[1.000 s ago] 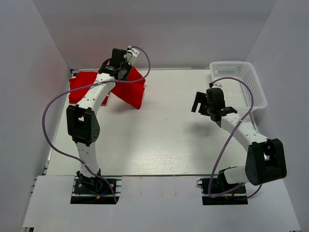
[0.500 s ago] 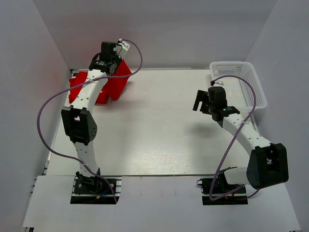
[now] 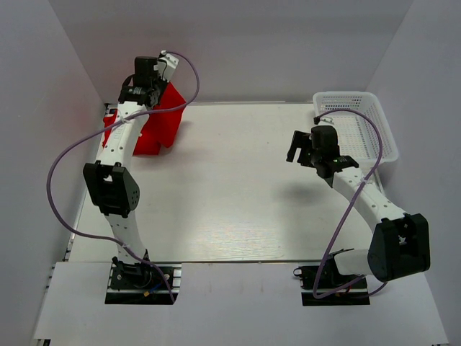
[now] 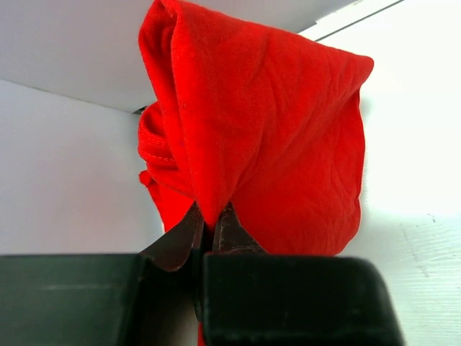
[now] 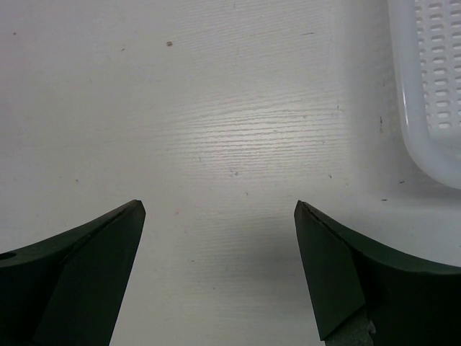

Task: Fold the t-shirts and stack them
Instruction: Put the neatly folded tshirt into the corner of the board with the left arm

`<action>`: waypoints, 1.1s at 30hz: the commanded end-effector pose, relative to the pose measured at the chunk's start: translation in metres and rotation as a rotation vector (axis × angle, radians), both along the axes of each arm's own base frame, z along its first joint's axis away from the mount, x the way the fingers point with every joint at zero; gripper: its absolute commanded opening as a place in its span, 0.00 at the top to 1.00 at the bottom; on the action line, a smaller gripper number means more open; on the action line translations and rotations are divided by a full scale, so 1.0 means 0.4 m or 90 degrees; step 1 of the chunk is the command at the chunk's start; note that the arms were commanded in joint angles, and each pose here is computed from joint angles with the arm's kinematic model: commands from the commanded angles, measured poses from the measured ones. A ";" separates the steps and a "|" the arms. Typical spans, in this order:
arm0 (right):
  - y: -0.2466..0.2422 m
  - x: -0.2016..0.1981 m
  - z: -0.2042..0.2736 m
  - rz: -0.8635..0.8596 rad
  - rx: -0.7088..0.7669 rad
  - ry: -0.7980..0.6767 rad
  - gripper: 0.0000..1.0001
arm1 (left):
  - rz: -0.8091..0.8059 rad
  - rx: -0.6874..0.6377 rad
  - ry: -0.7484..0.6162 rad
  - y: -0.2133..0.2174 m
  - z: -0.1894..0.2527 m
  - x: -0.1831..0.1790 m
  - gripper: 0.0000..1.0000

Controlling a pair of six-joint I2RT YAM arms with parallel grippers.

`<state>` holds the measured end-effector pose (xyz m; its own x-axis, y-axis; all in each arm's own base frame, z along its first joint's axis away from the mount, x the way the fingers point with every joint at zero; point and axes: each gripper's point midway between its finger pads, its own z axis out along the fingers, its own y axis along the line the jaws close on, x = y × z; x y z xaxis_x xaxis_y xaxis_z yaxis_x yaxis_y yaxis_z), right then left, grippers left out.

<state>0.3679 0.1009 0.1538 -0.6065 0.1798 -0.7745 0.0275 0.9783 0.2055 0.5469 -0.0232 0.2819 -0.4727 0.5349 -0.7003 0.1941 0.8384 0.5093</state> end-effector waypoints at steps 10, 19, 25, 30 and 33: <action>0.029 0.001 0.032 0.021 0.039 -0.019 0.10 | 0.012 -0.027 -0.130 0.047 0.233 -0.054 1.00; 0.033 0.005 0.021 0.020 0.041 -0.008 0.10 | 0.046 -0.010 -0.120 0.098 0.194 -0.041 1.00; 0.032 0.016 0.016 0.019 0.033 -0.002 0.10 | 0.078 0.001 -0.092 0.148 0.126 -0.016 1.00; 0.034 0.027 0.001 0.018 0.022 0.016 0.10 | 0.106 0.000 -0.068 0.201 0.064 0.014 1.00; 0.029 0.039 -0.002 0.011 0.011 0.019 0.10 | 0.114 0.003 -0.048 0.214 0.011 0.040 1.00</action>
<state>0.3710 0.1110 0.1347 -0.6668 0.1848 -0.7219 0.0231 0.9734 0.2279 0.5541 0.0507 0.2800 -0.5209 0.4660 -0.7152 0.0569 0.8549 0.5156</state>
